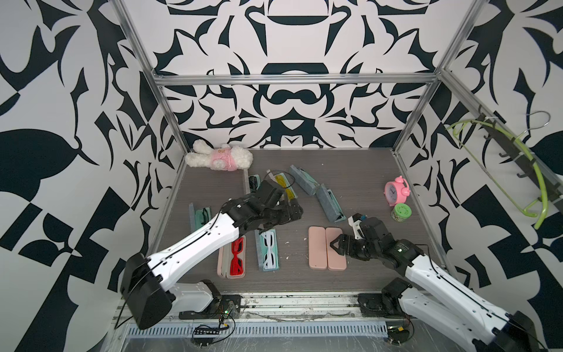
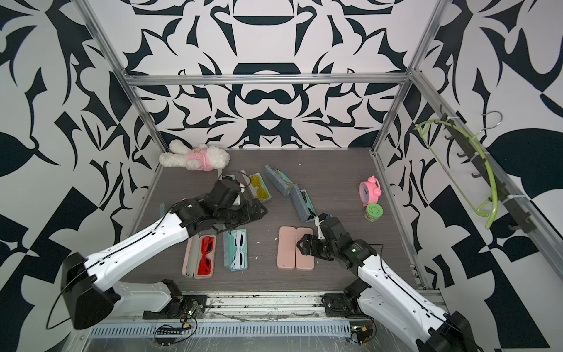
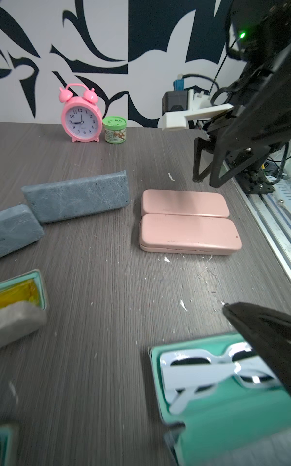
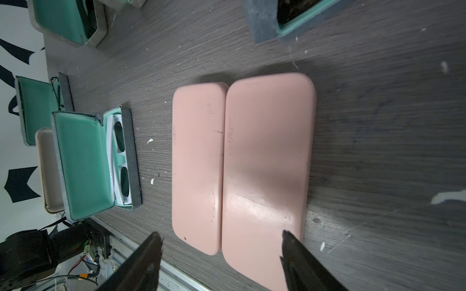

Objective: Close the glasses case
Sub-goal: Close the glasses case at the center of the board.

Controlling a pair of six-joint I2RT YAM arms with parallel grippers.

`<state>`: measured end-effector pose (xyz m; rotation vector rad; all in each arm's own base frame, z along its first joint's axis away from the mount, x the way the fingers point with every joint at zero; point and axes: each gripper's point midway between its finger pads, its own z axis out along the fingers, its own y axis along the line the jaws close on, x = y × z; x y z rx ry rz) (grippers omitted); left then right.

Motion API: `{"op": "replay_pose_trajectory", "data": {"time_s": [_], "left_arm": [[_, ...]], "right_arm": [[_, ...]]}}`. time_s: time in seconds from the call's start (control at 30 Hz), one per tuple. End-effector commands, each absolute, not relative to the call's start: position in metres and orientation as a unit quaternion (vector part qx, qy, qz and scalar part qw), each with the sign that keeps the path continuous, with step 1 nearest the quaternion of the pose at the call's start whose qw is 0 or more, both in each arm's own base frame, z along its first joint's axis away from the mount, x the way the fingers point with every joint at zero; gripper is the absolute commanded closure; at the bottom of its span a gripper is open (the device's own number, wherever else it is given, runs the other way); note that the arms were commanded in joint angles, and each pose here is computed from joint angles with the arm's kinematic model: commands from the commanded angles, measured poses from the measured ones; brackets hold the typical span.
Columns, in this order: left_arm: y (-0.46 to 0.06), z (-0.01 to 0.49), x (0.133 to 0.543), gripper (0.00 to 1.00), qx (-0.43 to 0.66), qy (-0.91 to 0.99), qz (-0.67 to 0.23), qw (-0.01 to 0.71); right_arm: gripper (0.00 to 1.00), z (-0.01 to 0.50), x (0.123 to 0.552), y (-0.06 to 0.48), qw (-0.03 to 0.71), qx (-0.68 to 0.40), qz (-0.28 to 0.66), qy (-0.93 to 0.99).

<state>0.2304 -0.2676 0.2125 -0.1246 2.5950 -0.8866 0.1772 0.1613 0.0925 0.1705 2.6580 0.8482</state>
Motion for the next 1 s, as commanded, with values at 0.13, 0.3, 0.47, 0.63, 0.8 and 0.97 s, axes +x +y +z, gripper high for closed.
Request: {"op": "replay_pose_trajectory", "data": {"time_s": [0.13, 0.3, 0.47, 0.63, 0.8, 0.97], "left_arm": [[-0.206, 0.191, 0.202, 0.01, -0.064, 0.947, -0.261, 0.177], [-0.184, 0.174, 0.189, 0.03, -0.097, 0.945, -0.274, 0.153], [-0.17, 0.166, 0.184, 0.06, -0.121, 0.939, -0.29, 0.141], [-0.156, 0.157, 0.18, 0.1, -0.143, 0.935, -0.298, 0.127], [-0.146, 0.15, 0.176, 0.14, -0.15, 0.936, -0.294, 0.121], [-0.143, 0.134, 0.173, 0.24, -0.164, 0.937, -0.291, 0.1]], "right_arm": [[0.24, 0.121, 0.199, 0.19, 0.196, 0.042, 0.342, 0.918], [0.24, 0.124, 0.203, 0.224, 0.193, -0.004, 0.318, 0.928], [0.27, 0.119, 0.205, 0.275, 0.177, -0.055, 0.301, 0.936], [0.31, 0.107, 0.203, 0.324, 0.153, -0.096, 0.295, 0.938], [0.39, 0.091, 0.201, 0.361, 0.127, -0.117, 0.298, 0.939], [0.46, 0.076, 0.198, 0.382, 0.11, -0.128, 0.292, 0.941]]}}
